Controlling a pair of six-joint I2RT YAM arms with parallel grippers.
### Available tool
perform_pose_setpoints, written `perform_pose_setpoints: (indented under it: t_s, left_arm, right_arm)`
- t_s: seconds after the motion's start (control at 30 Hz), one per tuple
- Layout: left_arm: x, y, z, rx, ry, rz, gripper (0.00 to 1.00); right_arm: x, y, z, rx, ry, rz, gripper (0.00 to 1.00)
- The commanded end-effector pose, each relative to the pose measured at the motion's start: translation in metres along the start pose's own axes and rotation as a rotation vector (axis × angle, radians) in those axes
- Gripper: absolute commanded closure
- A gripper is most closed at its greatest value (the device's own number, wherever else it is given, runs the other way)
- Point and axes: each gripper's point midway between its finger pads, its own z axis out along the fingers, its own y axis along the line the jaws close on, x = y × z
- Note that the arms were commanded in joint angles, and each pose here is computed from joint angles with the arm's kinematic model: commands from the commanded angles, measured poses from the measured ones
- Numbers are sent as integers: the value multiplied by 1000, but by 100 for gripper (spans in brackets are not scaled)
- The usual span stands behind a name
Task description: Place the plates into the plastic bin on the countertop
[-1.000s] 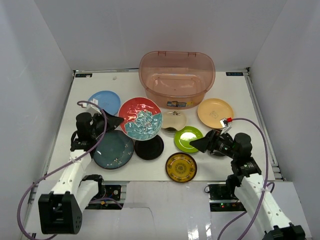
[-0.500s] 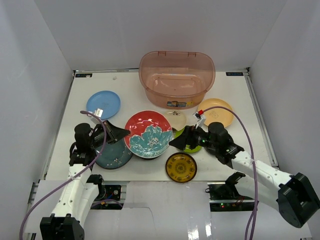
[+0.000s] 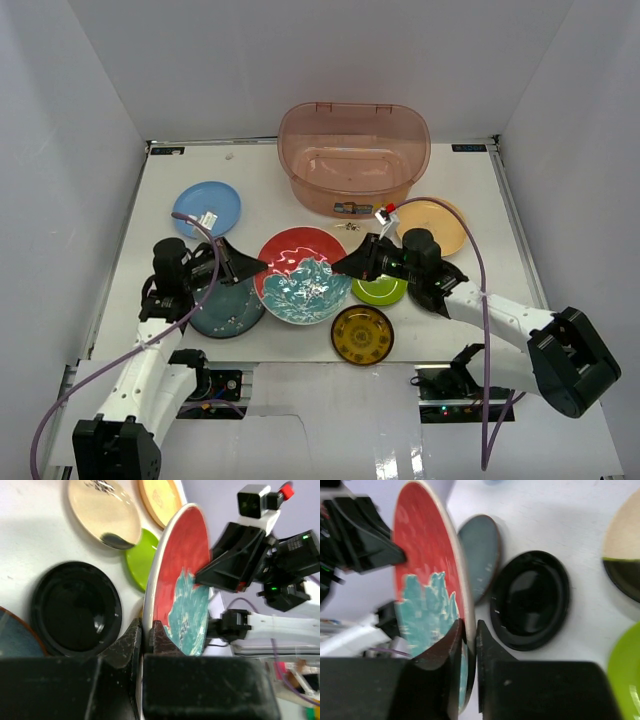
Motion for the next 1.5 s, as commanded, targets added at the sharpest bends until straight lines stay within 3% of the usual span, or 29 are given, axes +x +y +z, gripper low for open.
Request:
perform_pose_setpoints:
  t_s: [0.0, 0.07, 0.1, 0.13, 0.23, 0.33, 0.43, 0.6, 0.9, 1.07, 1.3, 1.4, 1.47]
  left_arm:
    - [-27, -53, -2, 155, -25, 139, 100]
    - [-30, -50, 3, 140, -22, 149, 98]
    - [-32, -47, 5, 125, -29, 154, 92]
    - [-33, -45, 6, 112, -23, 156, 67]
    - [-36, -37, 10, 42, -10, 216, 27]
    - [-50, -34, 9, -72, -60, 343, 16]
    - [-54, -38, 7, -148, -86, 411, 5]
    - [-56, -33, 4, -205, -120, 451, 2]
    - [-41, -29, 5, -207, -86, 448, 2]
    - [-33, -35, 11, -162, -49, 449, 2]
    - [-27, -33, 15, -151, -19, 445, 2]
    - [-28, -34, 15, -146, -20, 447, 2]
    - [-28, -33, 16, -148, -18, 445, 2]
  right_arm:
    - [-25, 25, 9, -72, -48, -11, 92]
    - [-36, 30, 7, -64, -92, -20, 92]
    - [-42, 34, 6, -68, -115, -25, 92]
    - [-54, 39, 3, -63, -159, -36, 92]
    - [-95, 61, -8, -43, -267, -112, 92]
    - [-131, 54, -20, 95, -362, -138, 92]
    - [-180, 59, -38, 123, -479, -164, 92]
    - [-266, 58, -57, 128, -625, -178, 92]
    - [-363, -32, -30, 376, -717, -172, 92]
    - [-377, -97, 13, 497, -612, -175, 92]
    - [-348, -163, 53, 564, -447, -127, 92]
    - [-335, -177, 55, 600, -411, -116, 84]
    - [-329, -186, 51, 637, -398, -114, 67]
